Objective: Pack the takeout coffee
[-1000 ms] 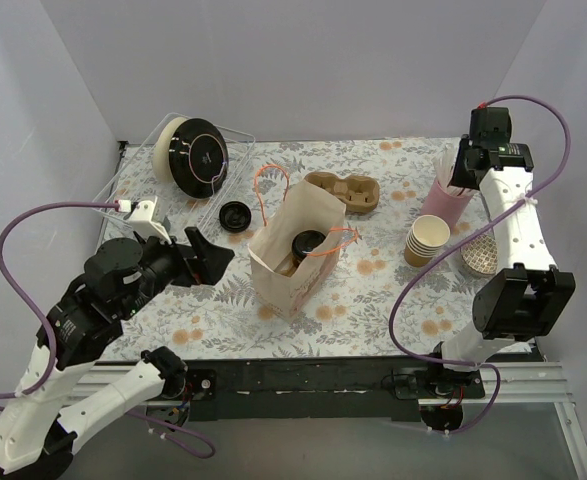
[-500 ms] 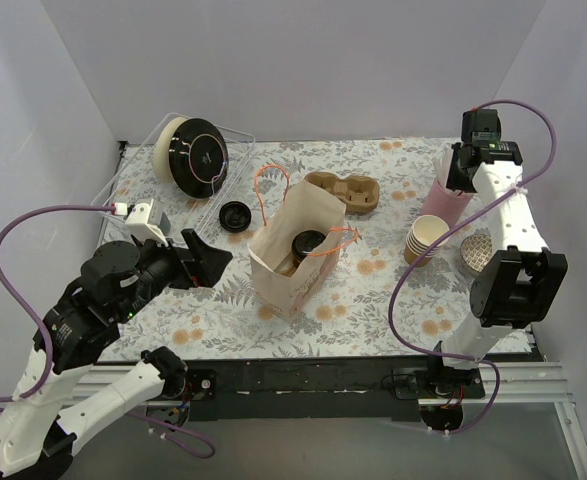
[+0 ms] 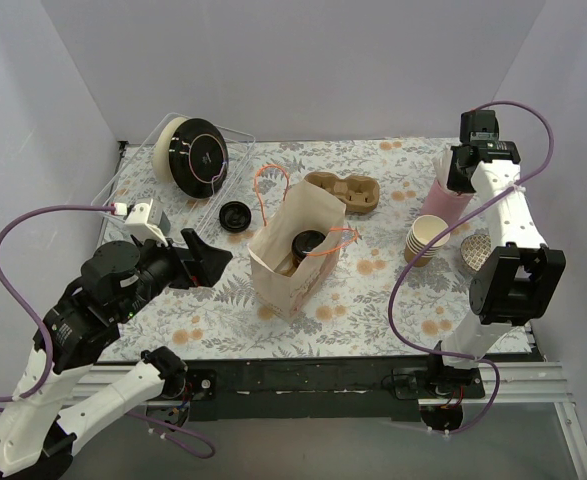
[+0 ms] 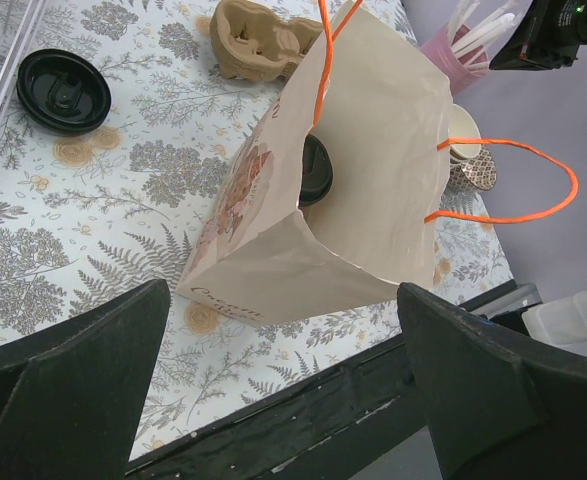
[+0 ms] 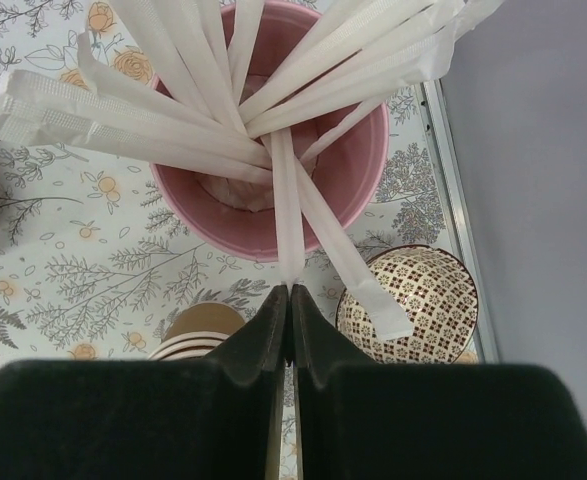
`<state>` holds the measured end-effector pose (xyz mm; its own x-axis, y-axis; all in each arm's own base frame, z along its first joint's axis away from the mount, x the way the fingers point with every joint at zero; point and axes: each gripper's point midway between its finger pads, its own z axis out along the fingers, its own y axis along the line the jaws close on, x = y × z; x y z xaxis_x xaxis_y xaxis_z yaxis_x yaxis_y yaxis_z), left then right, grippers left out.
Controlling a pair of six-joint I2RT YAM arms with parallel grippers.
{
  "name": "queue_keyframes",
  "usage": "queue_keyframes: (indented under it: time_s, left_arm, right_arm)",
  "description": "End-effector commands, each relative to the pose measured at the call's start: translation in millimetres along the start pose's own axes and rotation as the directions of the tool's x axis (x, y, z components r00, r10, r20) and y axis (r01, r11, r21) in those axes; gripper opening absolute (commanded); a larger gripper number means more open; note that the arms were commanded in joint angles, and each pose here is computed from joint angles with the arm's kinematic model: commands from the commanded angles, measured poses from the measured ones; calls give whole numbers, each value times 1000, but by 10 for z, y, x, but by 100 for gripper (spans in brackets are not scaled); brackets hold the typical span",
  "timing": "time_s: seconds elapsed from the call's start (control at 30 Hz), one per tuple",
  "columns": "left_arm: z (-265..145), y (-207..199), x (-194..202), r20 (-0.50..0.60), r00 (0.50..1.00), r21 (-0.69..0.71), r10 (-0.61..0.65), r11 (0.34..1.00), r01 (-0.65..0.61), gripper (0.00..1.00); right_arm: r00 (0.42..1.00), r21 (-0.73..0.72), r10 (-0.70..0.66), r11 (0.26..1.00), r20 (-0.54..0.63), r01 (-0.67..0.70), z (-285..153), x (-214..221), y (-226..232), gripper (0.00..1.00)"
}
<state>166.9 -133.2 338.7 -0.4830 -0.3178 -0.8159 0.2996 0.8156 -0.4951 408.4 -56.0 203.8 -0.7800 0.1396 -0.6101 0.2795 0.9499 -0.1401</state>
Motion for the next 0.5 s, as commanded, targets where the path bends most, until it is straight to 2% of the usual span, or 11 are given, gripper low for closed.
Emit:
queue_keyframes:
  time_s: [0.0,0.47]
  left_arm:
    - [-9,28,-19,0,1000,-21,6,1000,-6,98]
    - [-19,-76,-88,2,997,31,81,996,-81,98]
  right_arm:
    - [997,19,6,1000,79,-7,-190,-256,-75,8]
    - [981,18,59,998,184,-64,-1020,-566,-286,3]
